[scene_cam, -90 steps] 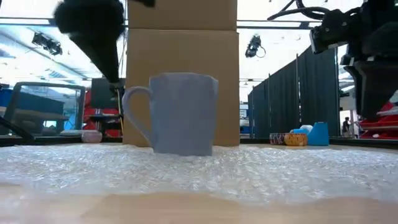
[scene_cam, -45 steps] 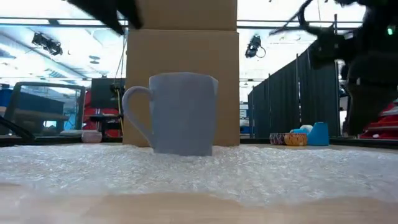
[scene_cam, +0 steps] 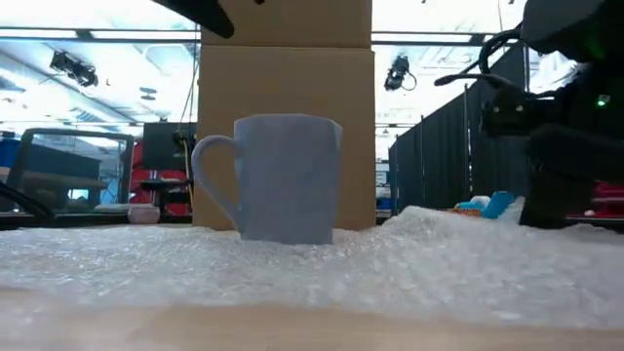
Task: Wrap mug
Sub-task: Wrap the blue mug with bubble wrap
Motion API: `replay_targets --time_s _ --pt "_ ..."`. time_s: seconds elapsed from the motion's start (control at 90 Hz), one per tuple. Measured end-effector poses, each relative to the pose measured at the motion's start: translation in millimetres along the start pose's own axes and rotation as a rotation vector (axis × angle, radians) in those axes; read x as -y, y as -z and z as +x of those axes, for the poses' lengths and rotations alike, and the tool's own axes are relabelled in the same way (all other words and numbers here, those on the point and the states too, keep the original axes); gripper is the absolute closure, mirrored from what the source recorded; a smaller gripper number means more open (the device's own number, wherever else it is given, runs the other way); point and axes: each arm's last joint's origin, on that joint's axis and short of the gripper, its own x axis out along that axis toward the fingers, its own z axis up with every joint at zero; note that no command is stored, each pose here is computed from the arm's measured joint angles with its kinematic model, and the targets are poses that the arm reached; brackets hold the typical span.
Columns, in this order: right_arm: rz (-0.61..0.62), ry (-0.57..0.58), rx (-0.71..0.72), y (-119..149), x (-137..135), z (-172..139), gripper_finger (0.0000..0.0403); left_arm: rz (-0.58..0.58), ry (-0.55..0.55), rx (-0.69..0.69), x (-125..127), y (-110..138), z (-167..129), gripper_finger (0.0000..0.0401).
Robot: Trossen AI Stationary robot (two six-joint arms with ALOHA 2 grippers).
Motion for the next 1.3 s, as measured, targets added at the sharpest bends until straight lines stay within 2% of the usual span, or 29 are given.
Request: replay_targets --time_s 0.211,0.322,0.456,0.633,0.789,0.878,1.1,1.3 --pt "-0.152 -0.199 0.167 -36.6 -27.1 -14.5 0.0402 -0.015 0.007 -0.04 -2.3 -3.5 6.0 0.0053" --pt "-0.215 -0.282 0.279 -55.5 -38.7 -23.1 0.0403 0.023 0.058 -0.153 -4.3 -5.5 12.8 0.0053" --pt "-0.303 -0.317 0.383 -72.2 -47.4 -33.2 0.0403 0.082 0.101 -0.266 -9.1 -7.9 22.7 0.0052" --pt "-0.385 -0.348 0.501 -88.3 -56.8 -46.1 0.0403 0.134 0.107 -0.304 -16.3 -15.2 34.1 0.0052" --pt "-0.437 -0.437 0.583 -97.0 -65.9 -57.6 0.0403 0.192 0.097 -0.344 -26.4 -21.4 42.0 0.0052" --pt "-0.458 -0.483 0.611 -98.5 -68.8 -61.3 0.0403 0.212 0.106 -0.339 -32.8 -28.3 42.8 0.0052" --pt "-0.468 -0.466 0.607 -101.4 -65.5 -58.3 0.0403 0.277 0.135 -0.269 -40.3 -45.8 54.6 0.0052" --pt "-0.475 -0.469 0.606 -103.7 -63.6 -56.9 0.0403 0.431 0.155 -0.175 -40.2 -56.4 61.4 0.0052"
